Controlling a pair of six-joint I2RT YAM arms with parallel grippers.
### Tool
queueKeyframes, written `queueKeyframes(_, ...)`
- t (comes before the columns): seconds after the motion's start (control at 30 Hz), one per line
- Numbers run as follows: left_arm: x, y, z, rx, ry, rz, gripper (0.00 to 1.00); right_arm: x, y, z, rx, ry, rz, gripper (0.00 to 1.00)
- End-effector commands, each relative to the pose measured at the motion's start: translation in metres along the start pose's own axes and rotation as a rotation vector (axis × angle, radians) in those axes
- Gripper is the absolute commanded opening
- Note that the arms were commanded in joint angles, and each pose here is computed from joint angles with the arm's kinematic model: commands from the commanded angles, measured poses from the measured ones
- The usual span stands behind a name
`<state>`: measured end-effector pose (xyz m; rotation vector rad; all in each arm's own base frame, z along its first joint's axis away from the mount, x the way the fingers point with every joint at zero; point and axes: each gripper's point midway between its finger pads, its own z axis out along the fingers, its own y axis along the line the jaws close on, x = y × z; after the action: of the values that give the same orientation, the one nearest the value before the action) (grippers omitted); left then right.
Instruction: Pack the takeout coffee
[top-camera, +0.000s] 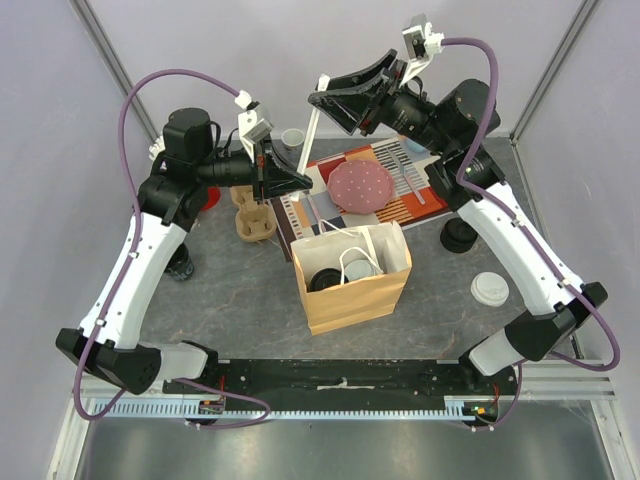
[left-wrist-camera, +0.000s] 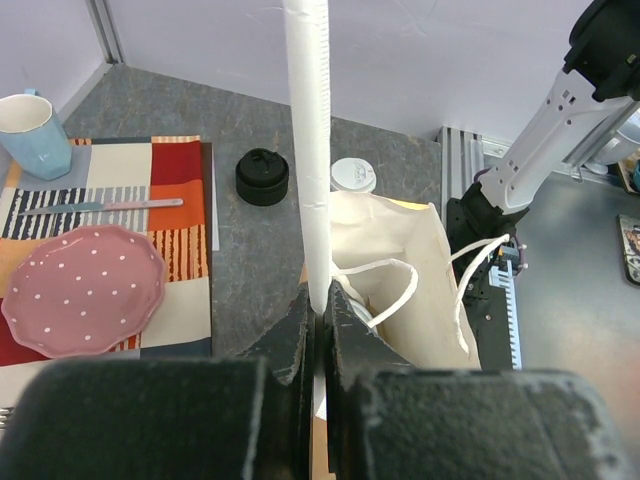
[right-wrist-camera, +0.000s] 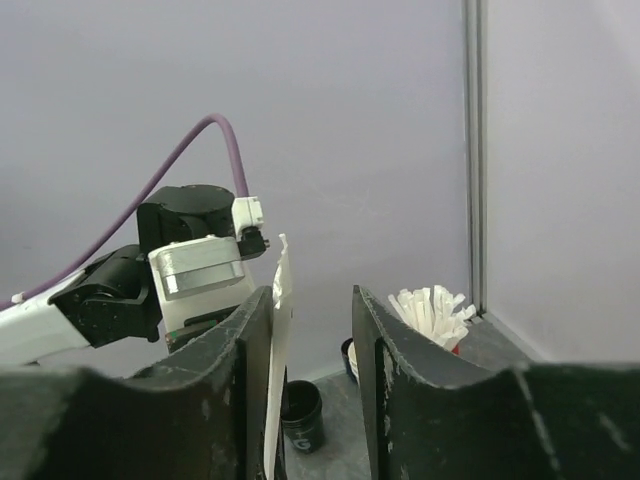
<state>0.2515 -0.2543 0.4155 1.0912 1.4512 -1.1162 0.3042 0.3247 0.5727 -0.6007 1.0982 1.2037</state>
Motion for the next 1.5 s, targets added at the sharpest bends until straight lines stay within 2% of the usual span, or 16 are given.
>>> queueKeyframes(0.0,-0.008,-0.008,0.001,0.032,-0.022,0.05,0.02,-0.025,0.029,-0.001,-0.109,-0.044,-0.05,0.39)
queueKeyframes(0.13,-0.009,-0.005,0.002,0.026,-0.022,0.044,0.02,-0.019,0.033,0.002,-0.148,-0.012,-0.028,0.17)
queueKeyframes(0.17,-0.01,-0.004,0.002,0.026,-0.022,0.045,0.02,-0.014,0.031,0.003,-0.137,0.004,-0.026,0.0)
queueKeyframes(0.27,-0.008,-0.003,0.002,0.017,-0.02,0.043,0.02,-0.013,0.027,-0.003,-0.101,0.008,-0.06,0.0)
queueKeyframes(0.33,-0.006,0.002,0.002,-0.015,-0.015,0.03,0.77,-0.017,0.026,-0.011,-0.075,0.015,-0.143,0.0)
queueKeyframes(0.37,-0.003,0.003,0.002,-0.028,-0.013,0.022,0.99,-0.008,0.023,-0.016,-0.054,0.06,-0.146,0.0)
queueKeyframes(0.43,-0.001,0.014,0.001,-0.091,-0.013,0.016,1.0,-0.004,0.023,-0.024,-0.051,0.105,-0.223,0.0)
queueKeyframes(0.6,-0.002,0.041,-0.009,-0.269,-0.009,0.002,1.0,0.049,0.037,-0.043,-0.171,0.289,-0.111,0.0)
queueKeyframes(0.73,-0.006,0.057,-0.018,-0.375,-0.029,-0.017,1.0,0.069,0.061,-0.053,-0.3,0.337,0.006,0.0)
queueKeyframes(0.83,-0.001,0.078,-0.028,-0.499,-0.05,-0.086,1.0,0.072,0.073,-0.055,-0.366,0.339,0.009,0.0)
queueKeyframes(1.0,0.017,0.113,-0.046,-0.699,-0.021,-0.114,1.0,0.053,0.091,-0.049,-0.453,0.253,-0.023,0.0)
queueKeyframes(1.1,0.016,0.112,-0.045,-0.688,-0.022,-0.101,1.0,0.028,0.068,-0.037,-0.289,0.154,-0.199,0.0)
queueKeyframes(1.23,0.015,0.109,-0.044,-0.67,-0.023,-0.094,1.0,0.025,0.01,-0.035,0.013,0.214,-0.348,0.0)
queueKeyframes(1.33,0.015,0.109,-0.045,-0.673,-0.021,-0.084,1.0,0.0,-0.003,-0.035,0.118,0.141,-0.415,0.0)
queueKeyframes(1.4,0.014,0.11,-0.045,-0.678,-0.022,-0.081,1.0,-0.011,0.02,-0.037,0.041,0.07,-0.395,0.0)
queueKeyframes(1.47,0.015,0.111,-0.046,-0.685,-0.02,-0.081,1.0,-0.033,0.061,-0.038,-0.132,-0.046,-0.385,0.0)
